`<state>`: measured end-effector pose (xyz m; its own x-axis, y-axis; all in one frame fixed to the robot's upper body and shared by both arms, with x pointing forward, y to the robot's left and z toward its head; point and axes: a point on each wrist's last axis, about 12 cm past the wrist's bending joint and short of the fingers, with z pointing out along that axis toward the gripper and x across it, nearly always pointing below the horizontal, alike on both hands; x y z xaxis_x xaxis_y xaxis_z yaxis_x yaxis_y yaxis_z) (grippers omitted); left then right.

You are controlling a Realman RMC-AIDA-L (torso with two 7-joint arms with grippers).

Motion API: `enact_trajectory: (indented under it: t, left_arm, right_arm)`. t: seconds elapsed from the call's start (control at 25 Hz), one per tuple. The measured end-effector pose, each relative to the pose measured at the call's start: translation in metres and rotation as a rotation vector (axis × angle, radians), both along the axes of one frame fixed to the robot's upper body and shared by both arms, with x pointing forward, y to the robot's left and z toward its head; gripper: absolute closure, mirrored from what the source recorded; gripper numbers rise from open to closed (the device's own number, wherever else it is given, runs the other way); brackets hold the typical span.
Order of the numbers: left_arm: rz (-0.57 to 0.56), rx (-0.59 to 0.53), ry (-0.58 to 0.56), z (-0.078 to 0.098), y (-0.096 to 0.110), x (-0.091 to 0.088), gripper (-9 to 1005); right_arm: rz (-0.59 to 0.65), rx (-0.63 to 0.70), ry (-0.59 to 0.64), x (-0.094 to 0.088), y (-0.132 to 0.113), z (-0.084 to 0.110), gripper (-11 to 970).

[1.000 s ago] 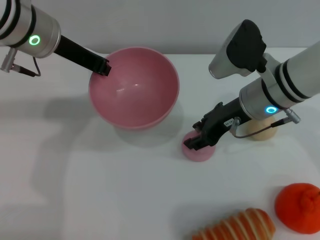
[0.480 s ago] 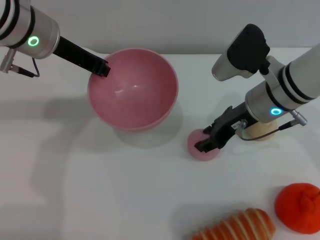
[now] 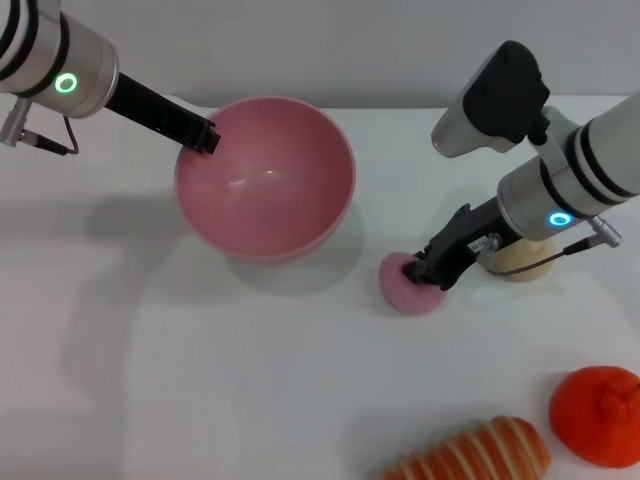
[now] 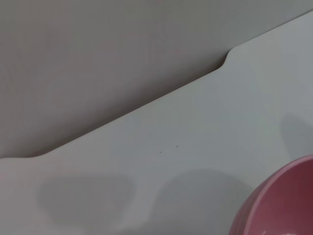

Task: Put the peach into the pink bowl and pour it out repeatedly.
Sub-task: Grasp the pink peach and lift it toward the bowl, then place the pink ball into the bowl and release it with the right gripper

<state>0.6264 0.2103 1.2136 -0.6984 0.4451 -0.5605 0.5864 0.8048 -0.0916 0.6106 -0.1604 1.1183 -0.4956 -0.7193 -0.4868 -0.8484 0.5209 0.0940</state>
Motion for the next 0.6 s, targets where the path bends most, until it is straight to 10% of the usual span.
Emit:
enact_trajectory:
  t: [0.24,0.6]
  left_arm:
    - [0.002,-0.001,0.008,-0.002,0.000,0.000,949]
    - [-0.019,-0.003,0.017,-0.003,-0.003,-0.002,949]
  right_arm:
    - [-0.041,0.043,-0.068,0.001,-0.011,0.019,907]
    - [-0.163,0.193,-0.429,-0.003,-0.043,0.132,927]
